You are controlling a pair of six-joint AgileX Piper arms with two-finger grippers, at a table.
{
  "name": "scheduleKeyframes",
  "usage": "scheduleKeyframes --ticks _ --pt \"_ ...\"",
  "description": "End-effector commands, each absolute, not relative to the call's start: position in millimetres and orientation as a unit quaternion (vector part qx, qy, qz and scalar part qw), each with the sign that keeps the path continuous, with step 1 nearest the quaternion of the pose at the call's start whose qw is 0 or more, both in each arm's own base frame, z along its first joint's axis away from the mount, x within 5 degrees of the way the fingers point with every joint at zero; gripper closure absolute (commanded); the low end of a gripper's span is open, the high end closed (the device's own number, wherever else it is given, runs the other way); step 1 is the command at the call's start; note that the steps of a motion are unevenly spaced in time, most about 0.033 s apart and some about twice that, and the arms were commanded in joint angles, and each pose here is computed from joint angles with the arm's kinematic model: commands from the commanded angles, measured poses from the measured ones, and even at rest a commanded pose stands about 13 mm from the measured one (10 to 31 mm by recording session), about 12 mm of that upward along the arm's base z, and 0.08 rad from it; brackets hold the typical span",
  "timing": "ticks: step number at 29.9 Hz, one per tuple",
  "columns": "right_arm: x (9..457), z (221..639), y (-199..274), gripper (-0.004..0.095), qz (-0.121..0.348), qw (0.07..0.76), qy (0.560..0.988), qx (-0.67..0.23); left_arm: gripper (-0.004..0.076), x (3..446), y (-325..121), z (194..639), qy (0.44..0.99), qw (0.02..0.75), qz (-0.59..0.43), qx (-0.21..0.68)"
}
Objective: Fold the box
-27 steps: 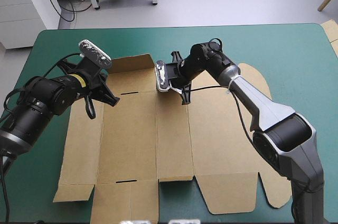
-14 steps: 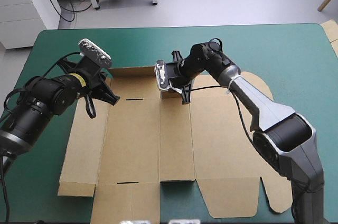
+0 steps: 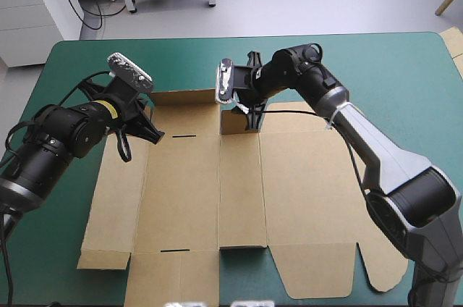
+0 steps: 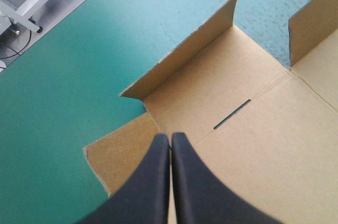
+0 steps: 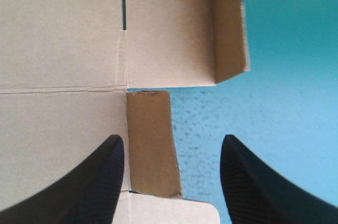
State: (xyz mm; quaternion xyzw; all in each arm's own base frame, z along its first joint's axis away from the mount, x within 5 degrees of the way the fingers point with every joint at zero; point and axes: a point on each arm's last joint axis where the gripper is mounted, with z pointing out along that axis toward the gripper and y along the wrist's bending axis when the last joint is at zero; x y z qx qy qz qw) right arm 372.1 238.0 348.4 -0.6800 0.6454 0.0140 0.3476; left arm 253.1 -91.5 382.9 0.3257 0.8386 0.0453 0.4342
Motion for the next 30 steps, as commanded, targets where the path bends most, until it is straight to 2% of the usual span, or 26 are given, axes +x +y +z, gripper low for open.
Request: scheduleKeyframes --ticks 1,4,6,12,13,19,25,30 --pt "354.7 411.2 216.8 0.0398 -0.012 0.433 0.661 -0.613 0.0731 248.0 -91.4 406.3 0.812 0.49 0.041 0.314" --pt "353.2 425.8 199.5 0.0427 -0.01 0.45 0.696 -0.56 0.0731 247.9 -91.5 406.3 0.812 0.49 0.04 0.314" --pt "353.3 432.8 185.2 0.0511 -0.001 0.453 0.723 -0.522 0.0731 247.9 -91.6 406.3 0.813 0.49 0.039 0.314" --pt "352.2 447.9 140.4 0.0903 0.027 0.446 0.795 -0.41 0.0731 247.9 -91.6 406.3 0.813 0.49 0.039 0.314" --pt "351.3 449.6 132.4 0.0925 0.03 0.441 0.807 -0.393 0.0731 247.9 -91.6 406.3 0.813 0.49 0.039 0.314" --pt "344.7 452.2 88.5 0.092 0.032 0.392 0.86 -0.324 0.0731 248.2 -91.4 406.7 0.81 0.491 0.044 0.318" --pt "340.9 460.8 49.9 0.092 0.027 0.403 0.883 -0.241 0.0731 248.7 -91.6 407.6 0.807 0.496 0.044 0.317" --pt "326.2 462.7 32.3 0.092 0.023 0.401 0.892 -0.206 0.0731 248.3 -91.6 407.0 0.813 0.493 0.037 0.307"
